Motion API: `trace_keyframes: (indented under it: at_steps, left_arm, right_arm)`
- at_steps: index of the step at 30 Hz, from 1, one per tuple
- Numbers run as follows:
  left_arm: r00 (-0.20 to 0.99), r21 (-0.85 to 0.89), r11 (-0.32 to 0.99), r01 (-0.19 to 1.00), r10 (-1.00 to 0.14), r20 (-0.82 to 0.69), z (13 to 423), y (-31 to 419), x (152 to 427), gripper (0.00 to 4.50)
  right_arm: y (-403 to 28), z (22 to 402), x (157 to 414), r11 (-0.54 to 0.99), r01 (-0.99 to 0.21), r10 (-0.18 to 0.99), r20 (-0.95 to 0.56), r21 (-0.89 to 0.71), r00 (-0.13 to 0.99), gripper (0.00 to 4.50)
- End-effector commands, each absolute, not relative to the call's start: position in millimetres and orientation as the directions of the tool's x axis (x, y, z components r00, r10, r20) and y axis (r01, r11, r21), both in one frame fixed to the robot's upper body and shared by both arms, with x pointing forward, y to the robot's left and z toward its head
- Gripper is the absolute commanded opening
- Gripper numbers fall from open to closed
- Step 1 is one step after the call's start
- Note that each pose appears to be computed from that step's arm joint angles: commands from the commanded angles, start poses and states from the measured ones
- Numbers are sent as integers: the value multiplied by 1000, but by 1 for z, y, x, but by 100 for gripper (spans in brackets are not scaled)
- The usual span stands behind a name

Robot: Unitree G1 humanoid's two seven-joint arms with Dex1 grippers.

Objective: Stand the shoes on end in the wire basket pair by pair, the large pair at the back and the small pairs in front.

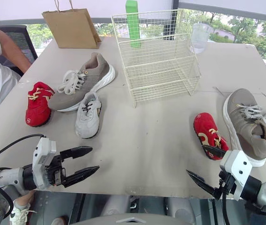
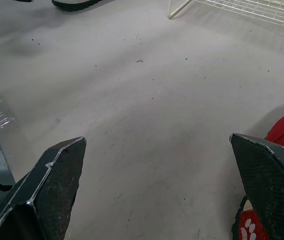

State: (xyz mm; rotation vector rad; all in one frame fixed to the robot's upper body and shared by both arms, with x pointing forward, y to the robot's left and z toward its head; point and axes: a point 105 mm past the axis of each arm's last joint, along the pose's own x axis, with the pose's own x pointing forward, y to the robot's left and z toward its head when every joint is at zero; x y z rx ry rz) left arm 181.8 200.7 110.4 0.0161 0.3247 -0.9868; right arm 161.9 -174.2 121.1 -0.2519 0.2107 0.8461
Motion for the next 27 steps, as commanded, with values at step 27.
trace_keyframes:
  at_steps: [27]
  left_arm:
    - [599, 11, 603, 797, -793, 111, 187, 150, 195, 449]
  right_arm:
    - [-137, 243, 410, 186, -782, 618, -547, -595, 564, 450]
